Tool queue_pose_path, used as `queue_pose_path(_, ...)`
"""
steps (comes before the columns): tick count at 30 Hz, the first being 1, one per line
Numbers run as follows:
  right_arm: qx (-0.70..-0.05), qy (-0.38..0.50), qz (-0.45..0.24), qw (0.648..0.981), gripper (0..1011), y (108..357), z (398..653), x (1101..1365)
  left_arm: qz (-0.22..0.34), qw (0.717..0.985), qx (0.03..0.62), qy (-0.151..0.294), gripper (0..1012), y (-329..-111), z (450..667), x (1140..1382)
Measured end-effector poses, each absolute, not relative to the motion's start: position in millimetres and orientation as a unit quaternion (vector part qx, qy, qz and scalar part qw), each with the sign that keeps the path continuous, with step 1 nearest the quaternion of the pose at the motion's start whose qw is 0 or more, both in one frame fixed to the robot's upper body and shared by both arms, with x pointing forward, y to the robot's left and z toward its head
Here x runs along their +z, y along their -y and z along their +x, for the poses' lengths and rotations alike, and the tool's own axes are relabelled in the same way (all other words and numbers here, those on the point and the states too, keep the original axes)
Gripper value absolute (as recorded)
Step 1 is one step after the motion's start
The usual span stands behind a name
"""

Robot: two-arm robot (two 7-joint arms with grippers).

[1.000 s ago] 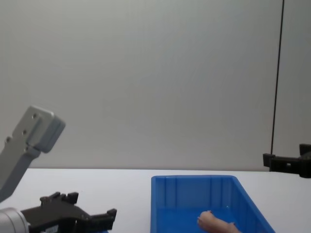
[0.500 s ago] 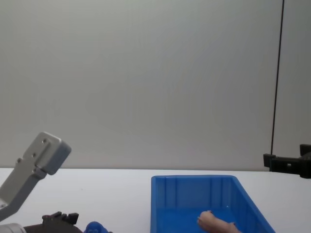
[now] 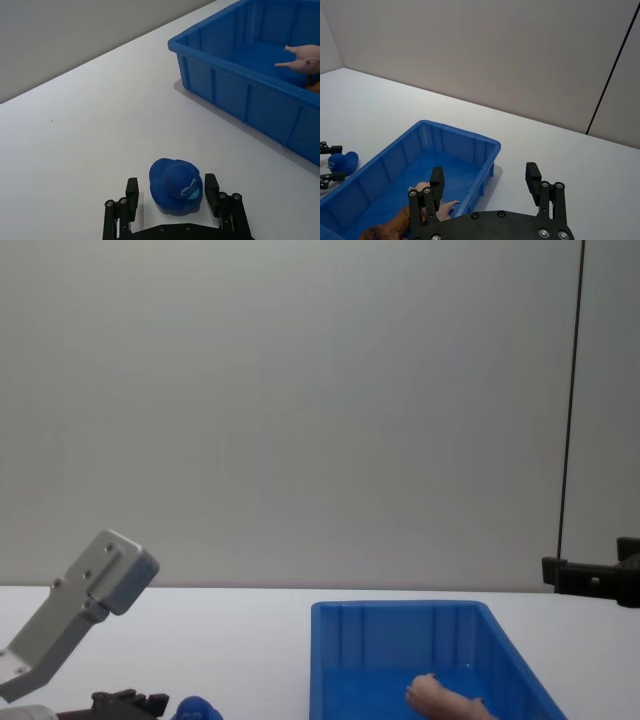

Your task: Pick up the two dolls from the table and place them into the box.

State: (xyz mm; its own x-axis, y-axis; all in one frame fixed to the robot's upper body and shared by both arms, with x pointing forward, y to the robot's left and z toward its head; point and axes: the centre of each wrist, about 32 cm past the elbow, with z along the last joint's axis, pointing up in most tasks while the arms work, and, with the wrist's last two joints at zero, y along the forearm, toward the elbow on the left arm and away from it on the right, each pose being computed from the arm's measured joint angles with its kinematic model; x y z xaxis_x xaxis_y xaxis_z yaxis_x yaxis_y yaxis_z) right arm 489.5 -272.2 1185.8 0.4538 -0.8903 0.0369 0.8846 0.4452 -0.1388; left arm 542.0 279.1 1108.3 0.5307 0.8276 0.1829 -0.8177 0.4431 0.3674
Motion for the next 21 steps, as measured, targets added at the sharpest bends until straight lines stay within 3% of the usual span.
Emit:
queue_pose_path(4, -0.522, -0.021, -0.069, 0.850, 1001, 272, 490, 1186, 0.213, 0.850, 0.482, -0.010, 782, -280, 545, 1108)
queue_pose_path(9, -0.522, -0.021, -0.069, 0.850, 1001, 272, 490, 1186, 0.217, 0.851, 0.479, -0.007, 603, -280, 548, 1108)
queue_pose_path(21, -0.522, -0.021, -0.069, 0.850, 1001, 272, 490, 1186, 0.219, 0.853, 0.474, 0.000, 495, -277, 553, 1112)
